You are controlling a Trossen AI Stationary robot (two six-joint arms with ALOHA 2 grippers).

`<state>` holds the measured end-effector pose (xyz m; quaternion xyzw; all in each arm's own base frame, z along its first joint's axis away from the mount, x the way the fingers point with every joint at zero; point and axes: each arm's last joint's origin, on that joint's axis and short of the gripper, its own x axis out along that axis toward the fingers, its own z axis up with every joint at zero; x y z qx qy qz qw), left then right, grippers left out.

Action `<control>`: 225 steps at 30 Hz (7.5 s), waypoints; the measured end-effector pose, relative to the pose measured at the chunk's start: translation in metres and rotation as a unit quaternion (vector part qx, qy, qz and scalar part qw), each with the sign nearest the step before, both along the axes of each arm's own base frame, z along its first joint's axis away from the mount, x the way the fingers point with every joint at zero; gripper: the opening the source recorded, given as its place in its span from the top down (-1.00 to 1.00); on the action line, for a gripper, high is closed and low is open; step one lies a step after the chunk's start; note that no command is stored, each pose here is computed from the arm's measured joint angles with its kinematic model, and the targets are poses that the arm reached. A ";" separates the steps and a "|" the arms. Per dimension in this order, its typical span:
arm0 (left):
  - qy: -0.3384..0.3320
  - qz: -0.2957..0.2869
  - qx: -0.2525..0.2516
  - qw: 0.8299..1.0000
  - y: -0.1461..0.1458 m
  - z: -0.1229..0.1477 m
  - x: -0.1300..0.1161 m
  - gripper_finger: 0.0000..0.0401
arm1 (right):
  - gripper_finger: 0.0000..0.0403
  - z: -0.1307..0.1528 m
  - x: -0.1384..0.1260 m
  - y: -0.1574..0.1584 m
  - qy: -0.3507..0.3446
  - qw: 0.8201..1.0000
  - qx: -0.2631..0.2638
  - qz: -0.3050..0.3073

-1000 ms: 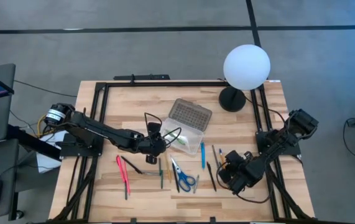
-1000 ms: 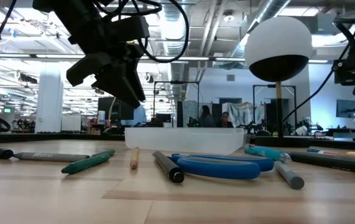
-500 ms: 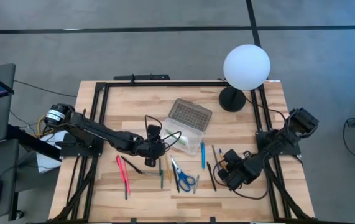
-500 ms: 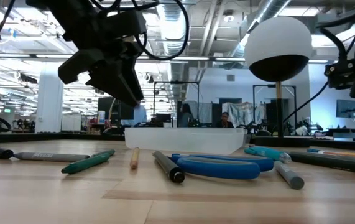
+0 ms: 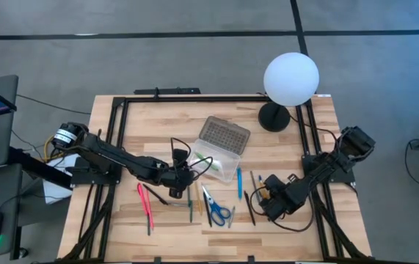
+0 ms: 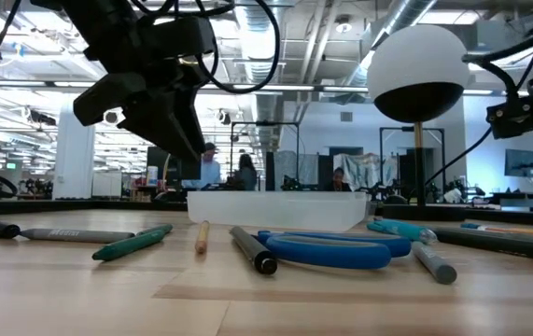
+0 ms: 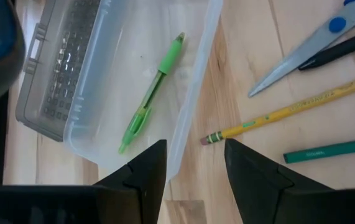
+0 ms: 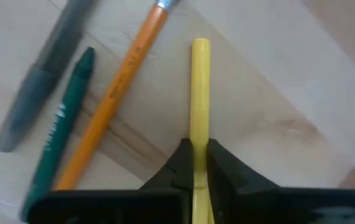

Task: Pick & place school supplies into a supply box
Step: Put the yellow pen into the gray supply box, then put the black pen into the gray supply box

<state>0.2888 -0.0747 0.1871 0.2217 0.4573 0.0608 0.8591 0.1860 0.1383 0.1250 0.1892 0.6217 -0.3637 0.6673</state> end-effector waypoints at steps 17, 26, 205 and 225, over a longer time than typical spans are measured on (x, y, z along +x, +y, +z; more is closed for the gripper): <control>0.041 0.007 0.010 0.999 -0.030 -0.006 -0.024 0.22 | 0.96 0.061 0.047 -0.008 -0.058 0.982 -0.137 0.117; 0.027 0.024 -0.002 0.999 -0.058 -0.007 -0.043 0.22 | 0.96 0.090 0.113 -0.049 -0.147 0.954 -0.156 0.209; 0.147 0.027 -0.077 0.986 0.032 -0.052 -0.038 0.63 | 0.42 0.053 0.028 0.076 -0.199 0.880 -0.225 0.368; 0.036 0.050 -0.268 0.961 0.077 -0.082 -0.090 0.65 | 0.42 0.053 0.029 0.076 -0.200 0.880 -0.224 0.368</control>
